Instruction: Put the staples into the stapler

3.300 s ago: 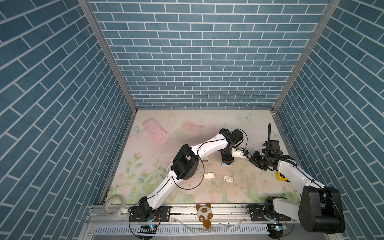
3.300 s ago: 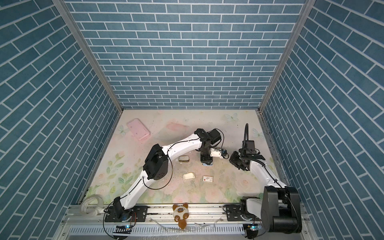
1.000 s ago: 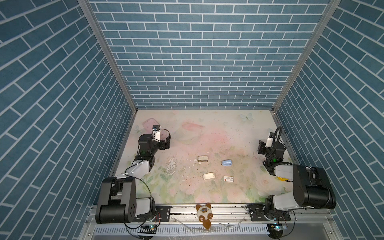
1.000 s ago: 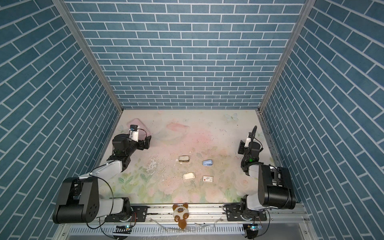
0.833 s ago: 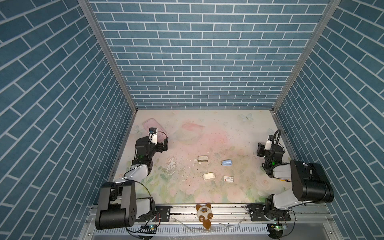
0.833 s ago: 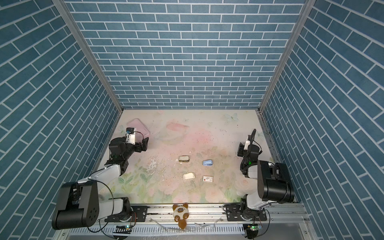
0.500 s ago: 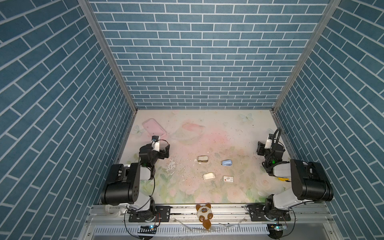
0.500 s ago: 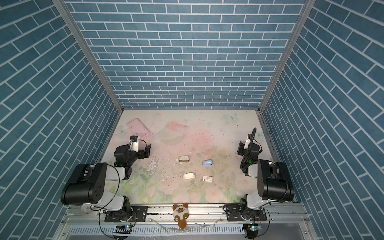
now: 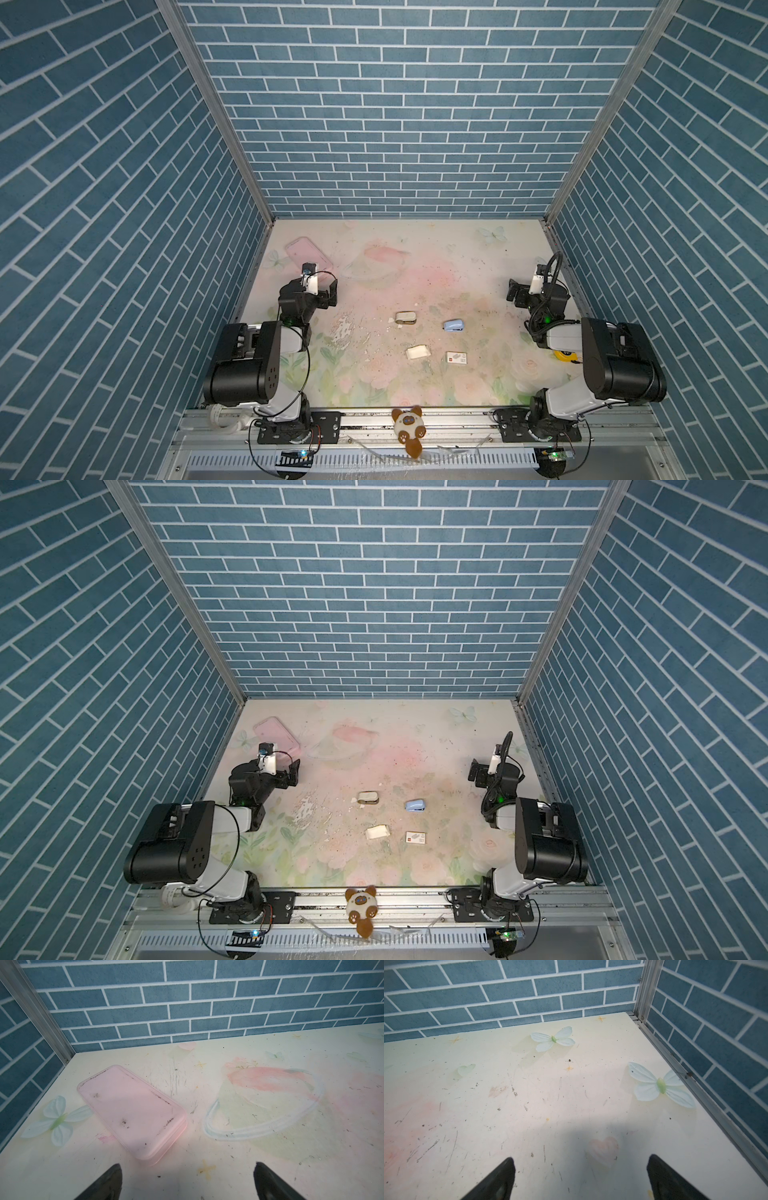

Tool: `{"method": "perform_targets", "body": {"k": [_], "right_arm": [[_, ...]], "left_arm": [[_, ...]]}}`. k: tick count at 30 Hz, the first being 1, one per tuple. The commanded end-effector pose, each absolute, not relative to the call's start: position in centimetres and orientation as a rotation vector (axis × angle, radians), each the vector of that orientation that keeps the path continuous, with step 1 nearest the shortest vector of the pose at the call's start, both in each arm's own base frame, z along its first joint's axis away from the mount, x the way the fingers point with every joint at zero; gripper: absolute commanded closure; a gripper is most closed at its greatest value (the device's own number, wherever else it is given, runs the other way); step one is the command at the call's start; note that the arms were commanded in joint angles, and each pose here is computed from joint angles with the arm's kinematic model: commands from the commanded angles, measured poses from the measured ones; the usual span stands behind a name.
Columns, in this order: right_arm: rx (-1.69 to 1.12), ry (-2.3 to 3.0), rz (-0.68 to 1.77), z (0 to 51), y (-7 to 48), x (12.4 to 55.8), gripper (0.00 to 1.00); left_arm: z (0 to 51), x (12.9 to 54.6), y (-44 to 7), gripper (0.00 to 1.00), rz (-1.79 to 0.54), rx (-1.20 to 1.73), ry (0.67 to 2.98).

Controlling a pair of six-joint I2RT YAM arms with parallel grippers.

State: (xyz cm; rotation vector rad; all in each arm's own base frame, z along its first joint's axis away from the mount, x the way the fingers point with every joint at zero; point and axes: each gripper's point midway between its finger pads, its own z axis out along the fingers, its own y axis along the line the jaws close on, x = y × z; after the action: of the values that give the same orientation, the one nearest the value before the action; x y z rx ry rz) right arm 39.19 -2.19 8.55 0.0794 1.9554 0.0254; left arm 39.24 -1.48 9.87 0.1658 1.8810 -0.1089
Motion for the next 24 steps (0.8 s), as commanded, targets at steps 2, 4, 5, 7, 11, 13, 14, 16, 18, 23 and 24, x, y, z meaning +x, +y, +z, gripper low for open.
{"method": "perform_targets", "body": {"k": [2, 4, 5, 7, 11, 13, 14, 16, 18, 23, 24], "right_arm": [[0.043, 1.953, 0.009, 8.74, -2.06, 39.52, 0.01], [0.037, 1.955, 0.013, 8.73, -1.94, 39.53, 0.01], [0.037, 1.956, 0.013, 8.68, -1.93, 39.53, 0.01], [0.037, 1.955, 0.013, 8.73, -1.92, 39.54, 0.01], [0.037, 1.955, 0.013, 8.73, -1.92, 39.53, 0.01], [0.037, 1.955, 0.01, 8.74, -1.97, 39.58, 0.01], [0.036, 1.955, 0.01, 8.75, -1.92, 39.58, 0.01], [0.036, 1.956, 0.01, 8.71, -1.92, 39.54, 0.01], [0.037, 1.955, 0.009, 8.73, -1.96, 39.57, 0.01], [0.035, 1.963, 0.001, 8.63, -1.88, 39.65, 0.01], [0.035, 1.962, 0.002, 8.64, -1.88, 39.68, 0.01]], "left_arm": [[9.65, 39.25, -1.48, 0.0, -0.106, 0.164, 1.894], [9.69, 39.25, -1.49, 0.0, -0.105, 0.165, 1.893], [9.67, 39.24, -1.49, 0.01, -0.106, 0.165, 1.894], [9.68, 39.23, -1.49, 0.0, -0.105, 0.166, 1.893], [9.68, 39.24, -1.49, 0.0, -0.106, 0.164, 1.893], [9.64, 39.21, -1.49, 0.0, -0.106, 0.165, 1.895], [9.66, 39.23, -1.49, 0.0, -0.105, 0.166, 1.894], [9.64, 39.21, -1.49, 0.0, -0.106, 0.165, 1.895], [9.67, 39.23, -1.49, 0.0, -0.105, 0.165, 1.894], [9.64, 39.22, -1.48, 0.0, -0.105, 0.165, 1.895], [9.66, 39.24, -1.49, 0.0, -0.105, 0.165, 1.894]]}}
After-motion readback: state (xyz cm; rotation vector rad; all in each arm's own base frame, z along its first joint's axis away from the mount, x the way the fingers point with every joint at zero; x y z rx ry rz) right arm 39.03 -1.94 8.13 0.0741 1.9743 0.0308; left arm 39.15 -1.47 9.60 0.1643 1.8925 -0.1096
